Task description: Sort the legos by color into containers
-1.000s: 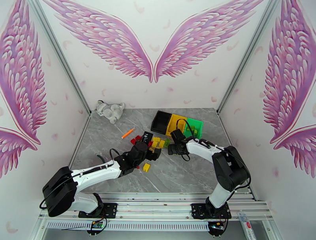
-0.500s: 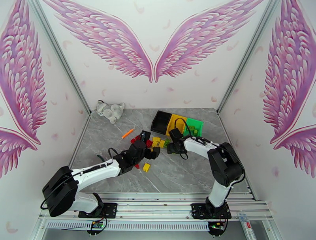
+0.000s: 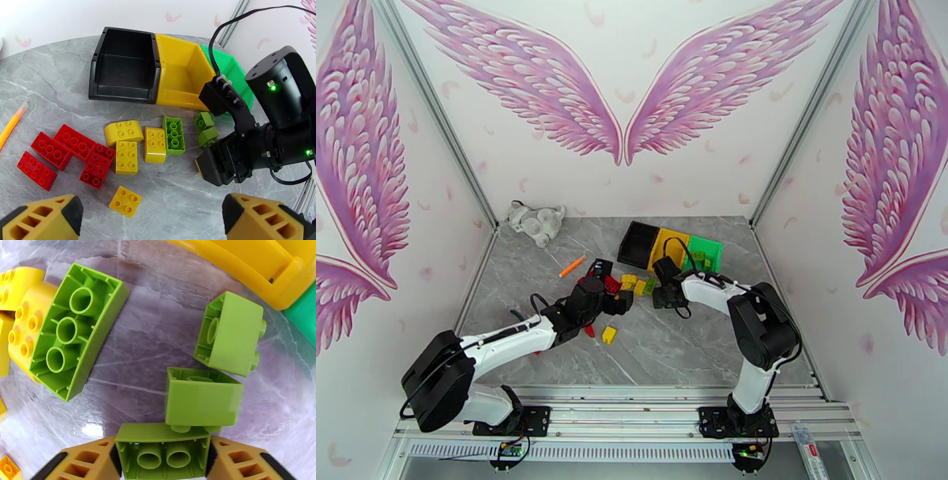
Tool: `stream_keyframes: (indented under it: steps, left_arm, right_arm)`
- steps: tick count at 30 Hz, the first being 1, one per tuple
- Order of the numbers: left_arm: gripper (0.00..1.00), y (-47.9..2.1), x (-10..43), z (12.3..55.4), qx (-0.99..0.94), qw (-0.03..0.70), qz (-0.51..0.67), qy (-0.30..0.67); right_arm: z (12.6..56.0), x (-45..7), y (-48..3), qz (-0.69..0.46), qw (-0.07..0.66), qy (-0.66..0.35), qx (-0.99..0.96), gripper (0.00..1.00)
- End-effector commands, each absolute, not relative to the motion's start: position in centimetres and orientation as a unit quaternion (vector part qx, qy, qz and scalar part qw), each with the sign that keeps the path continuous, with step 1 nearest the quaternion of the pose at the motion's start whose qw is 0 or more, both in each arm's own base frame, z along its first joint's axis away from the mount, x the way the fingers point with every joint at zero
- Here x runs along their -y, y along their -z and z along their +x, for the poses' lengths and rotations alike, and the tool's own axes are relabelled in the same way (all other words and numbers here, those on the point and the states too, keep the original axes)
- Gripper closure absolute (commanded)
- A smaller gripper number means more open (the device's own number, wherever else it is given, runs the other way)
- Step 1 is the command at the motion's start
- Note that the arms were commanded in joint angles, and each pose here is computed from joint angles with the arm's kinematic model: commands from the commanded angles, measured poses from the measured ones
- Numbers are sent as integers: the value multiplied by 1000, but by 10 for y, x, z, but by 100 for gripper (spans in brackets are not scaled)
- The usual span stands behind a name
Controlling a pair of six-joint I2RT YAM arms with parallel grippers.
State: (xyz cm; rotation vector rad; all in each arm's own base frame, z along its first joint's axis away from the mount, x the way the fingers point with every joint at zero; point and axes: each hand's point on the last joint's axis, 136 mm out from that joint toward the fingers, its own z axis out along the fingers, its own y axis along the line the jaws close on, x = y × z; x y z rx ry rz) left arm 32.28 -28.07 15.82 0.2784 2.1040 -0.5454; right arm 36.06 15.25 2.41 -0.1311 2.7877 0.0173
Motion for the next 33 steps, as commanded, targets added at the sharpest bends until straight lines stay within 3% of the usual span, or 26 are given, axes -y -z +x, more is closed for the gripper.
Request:
stream_keyframes:
  steps: [1,7,21,33]
  left_arm:
    - [1,-151,282,325,-864,440,126,210]
    - [1,-153,290,327,-871,422,154,201]
    - [1,-173,291,321,-856,439,172,213]
    - [1,-170,327,297,-837,447,246,197]
  right_arm:
    - [363,-157,-31,-45,176,-18,-983,54]
    - [360,-165,-47,-46,191,-50,-979,64]
    - [361,-157,-85,-28,256,-62,-964,69]
    - [406,-74,-113,127,316,-27,-940,70]
